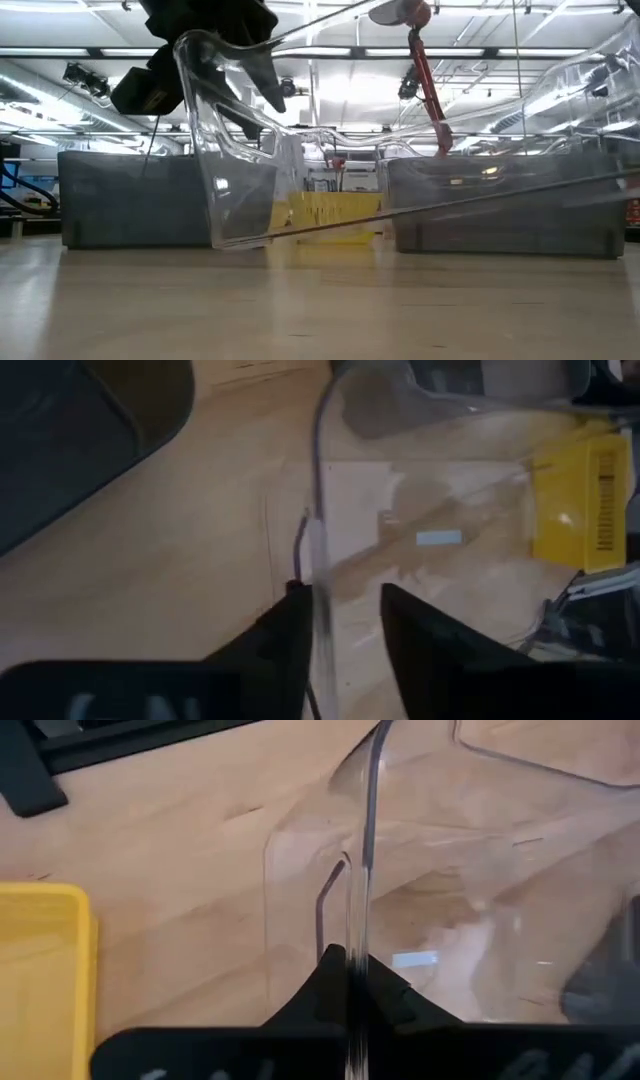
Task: Stack baskets by color
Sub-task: Stack the bottom transparent bin on top of the top transparent bin
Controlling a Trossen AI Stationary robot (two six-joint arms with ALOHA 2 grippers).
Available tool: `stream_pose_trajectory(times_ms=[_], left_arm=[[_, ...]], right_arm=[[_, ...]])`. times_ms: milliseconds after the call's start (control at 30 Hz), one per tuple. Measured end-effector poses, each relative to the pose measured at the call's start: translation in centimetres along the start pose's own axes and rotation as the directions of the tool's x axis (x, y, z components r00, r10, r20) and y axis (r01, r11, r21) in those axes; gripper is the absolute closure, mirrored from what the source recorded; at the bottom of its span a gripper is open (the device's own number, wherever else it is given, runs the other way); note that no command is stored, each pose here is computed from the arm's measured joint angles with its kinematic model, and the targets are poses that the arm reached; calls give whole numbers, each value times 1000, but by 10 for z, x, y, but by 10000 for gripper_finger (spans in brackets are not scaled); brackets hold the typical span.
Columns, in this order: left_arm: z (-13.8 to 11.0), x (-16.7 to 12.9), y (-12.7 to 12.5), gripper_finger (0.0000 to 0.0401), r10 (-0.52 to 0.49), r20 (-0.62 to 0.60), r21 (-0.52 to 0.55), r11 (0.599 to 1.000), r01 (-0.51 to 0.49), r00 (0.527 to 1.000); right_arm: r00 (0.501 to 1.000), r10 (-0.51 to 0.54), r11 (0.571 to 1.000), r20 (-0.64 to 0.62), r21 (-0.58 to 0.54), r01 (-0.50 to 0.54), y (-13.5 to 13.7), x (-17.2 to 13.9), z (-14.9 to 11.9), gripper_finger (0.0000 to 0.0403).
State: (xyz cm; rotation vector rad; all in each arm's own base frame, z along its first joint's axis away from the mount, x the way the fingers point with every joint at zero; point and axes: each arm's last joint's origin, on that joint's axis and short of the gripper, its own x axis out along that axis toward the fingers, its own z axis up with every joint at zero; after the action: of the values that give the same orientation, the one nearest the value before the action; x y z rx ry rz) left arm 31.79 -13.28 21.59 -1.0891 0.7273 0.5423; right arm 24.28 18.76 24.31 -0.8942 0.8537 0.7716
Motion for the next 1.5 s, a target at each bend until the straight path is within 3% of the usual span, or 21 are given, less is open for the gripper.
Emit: stream_pose_trajectory(times_ms=[167,300,467,733,1033,1333,1500], left_arm=[[-2,-3,-3,215,-28,24,70,997,27,999],[-6,-10,-6,195,-56,40,205,978,47,998],[-12,-15,-8,200,-80,96,386,922,37,992],[-5,-31,-20,226,-201,57,403,901,162,978],[34,-66,-27,229,-302,165,426,880,208,939],[87,-58,-26,229,-323,268,496,854,157,908],[120,-56,-25,229,-390,276,524,828,203,878]], right_arm=[[1000,-16,1000,-15,-8,15,0,-7,4,400],[999,-19,1000,-51,-10,18,2,-8,3,400],[998,-7,1000,-62,-18,6,5,-9,3,400],[999,-36,999,-35,-16,36,14,-34,3,400],[995,-99,995,9,23,98,17,-81,-12,399],[987,-137,988,-88,60,143,20,-113,-40,399],[977,-179,981,-119,55,186,22,-130,-55,400]])
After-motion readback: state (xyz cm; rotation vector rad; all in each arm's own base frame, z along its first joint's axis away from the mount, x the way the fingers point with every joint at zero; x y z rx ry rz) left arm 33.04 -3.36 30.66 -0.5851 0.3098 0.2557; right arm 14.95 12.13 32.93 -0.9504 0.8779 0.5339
